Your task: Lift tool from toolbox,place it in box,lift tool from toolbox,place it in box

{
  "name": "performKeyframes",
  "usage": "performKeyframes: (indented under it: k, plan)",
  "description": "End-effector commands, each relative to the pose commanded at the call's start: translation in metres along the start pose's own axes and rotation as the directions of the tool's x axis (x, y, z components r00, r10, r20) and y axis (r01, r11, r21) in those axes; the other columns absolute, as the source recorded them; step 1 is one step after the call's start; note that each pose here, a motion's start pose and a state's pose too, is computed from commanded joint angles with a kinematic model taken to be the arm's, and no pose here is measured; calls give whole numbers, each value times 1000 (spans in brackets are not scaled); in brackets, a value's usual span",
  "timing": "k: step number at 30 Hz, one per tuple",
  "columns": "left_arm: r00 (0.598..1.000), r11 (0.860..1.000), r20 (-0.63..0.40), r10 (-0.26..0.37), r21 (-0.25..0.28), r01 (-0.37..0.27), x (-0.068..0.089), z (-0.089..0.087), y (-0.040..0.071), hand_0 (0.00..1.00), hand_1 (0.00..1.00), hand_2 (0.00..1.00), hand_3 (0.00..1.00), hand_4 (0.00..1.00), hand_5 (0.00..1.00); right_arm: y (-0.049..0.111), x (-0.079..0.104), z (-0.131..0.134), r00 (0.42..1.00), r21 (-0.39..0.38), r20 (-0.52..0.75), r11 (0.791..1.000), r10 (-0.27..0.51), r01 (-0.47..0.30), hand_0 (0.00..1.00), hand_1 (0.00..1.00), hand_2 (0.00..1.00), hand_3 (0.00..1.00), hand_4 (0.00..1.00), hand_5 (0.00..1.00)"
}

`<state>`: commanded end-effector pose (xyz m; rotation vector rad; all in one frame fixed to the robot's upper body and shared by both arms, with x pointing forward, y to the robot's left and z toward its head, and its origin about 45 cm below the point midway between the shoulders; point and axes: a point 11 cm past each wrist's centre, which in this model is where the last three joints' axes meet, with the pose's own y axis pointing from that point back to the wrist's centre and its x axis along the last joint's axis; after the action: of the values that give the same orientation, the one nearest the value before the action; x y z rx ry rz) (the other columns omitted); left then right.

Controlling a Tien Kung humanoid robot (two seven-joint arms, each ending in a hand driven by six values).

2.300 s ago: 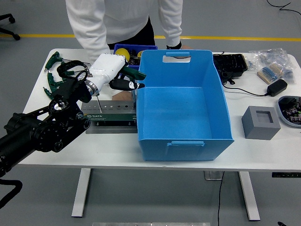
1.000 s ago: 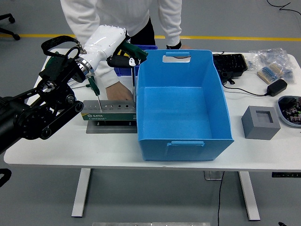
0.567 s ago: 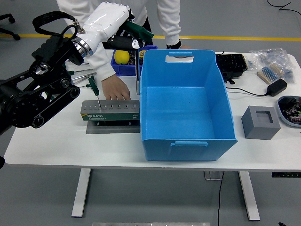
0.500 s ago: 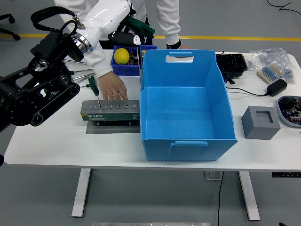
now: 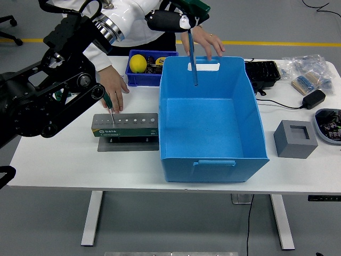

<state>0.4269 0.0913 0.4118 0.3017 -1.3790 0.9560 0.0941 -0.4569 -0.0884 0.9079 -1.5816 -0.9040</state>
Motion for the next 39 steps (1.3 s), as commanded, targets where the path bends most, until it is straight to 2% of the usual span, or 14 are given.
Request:
performKeyframes:
  k: [3, 6, 13, 18, 19, 20, 24, 25, 30, 31, 33, 36, 37, 39]
  plan:
    - [996, 996, -30, -83, -19, 82, -34, 11, 5, 179, 2, 12, 2, 748, 504, 0, 0, 0, 1000, -1, 1, 1000, -1, 1, 701, 697, 740, 603, 832, 724]
    - [981, 982, -48, -187, -19, 187, -73, 13, 15, 179, 2, 12, 2, 748, 504, 0, -1, 0, 1000, 1, 3, 1000, -1, 1, 701, 697, 740, 603, 832, 724]
    - [953, 955, -68, -296, -5, 296, -120, 8, 32, 152, 2, 23, 10, 744, 500, 0, 0, -2, 1000, 4, 1, 1000, -1, 1, 702, 697, 740, 603, 833, 724]
    - [944, 946, -64, -324, 6, 325, -133, 3, 36, 152, 2, 23, 10, 744, 500, 0, 0, -2, 1000, 4, -3, 1000, 0, 0, 702, 697, 740, 603, 833, 724]
    - [940, 942, -64, -335, 10, 336, -136, 1, 37, 166, 68, 129, 122, 756, 477, 0, 0, -2, 1000, 4, -3, 1000, 0, 0, 705, 697, 740, 603, 833, 724]
    - [935, 937, -66, -348, 14, 349, -139, 0, 38, 166, 68, 129, 122, 756, 477, 0, 0, -2, 1000, 4, -3, 1000, 0, 0, 705, 697, 740, 603, 833, 724]
    - [908, 910, -92, -409, 29, 413, -151, -5, 44, 166, 68, 129, 122, 756, 477, 0, -1, -1, 1000, 3, -3, 1000, -1, 1, 705, 697, 740, 603, 833, 724]
    - [900, 903, -100, -423, 31, 428, -154, -5, 45, 170, 162, 229, 260, 779, 468, 0, -1, -1, 1000, 4, -2, 1000, -1, 1, 704, 697, 740, 604, 833, 725]
    - [865, 869, -119, -487, 34, 494, -164, -6, 48, 170, 162, 229, 260, 779, 468, 0, 0, -3, 1000, 8, 0, 1000, -1, 1, 704, 697, 740, 604, 833, 725]
    - [856, 861, -124, -501, 33, 508, -166, -6, 49, 332, 439, 530, 538, 851, 511, 0, 0, -4, 1000, 8, 1, 1000, -1, 1, 704, 697, 739, 603, 833, 726]
    - [842, 848, -136, -522, 31, 530, -169, -6, 49, 332, 439, 530, 538, 851, 511, 0, 1, -5, 1000, 11, 2, 1000, 0, 0, 704, 697, 739, 603, 833, 726]
    - [837, 844, -152, -526, 23, 535, -169, -6, 47, 332, 439, 530, 538, 851, 511, 1, 1, -7, 1000, 14, 1, 1000, 1, -1, 704, 697, 739, 603, 833, 726]
    - [839, 847, -156, -522, 20, 531, -169, -6, 46, 489, 605, 691, 706, 949, 594, 1, 2, -7, 1000, 14, 0, 1000, 2, -2, 702, 696, 739, 603, 833, 726]
    - [847, 858, -167, -504, 12, 513, -165, -7, 43, 489, 605, 691, 706, 949, 594, 1, 2, -8, 1000, 15, 1, 1000, 2, -2, 702, 696, 739, 603, 833, 726]
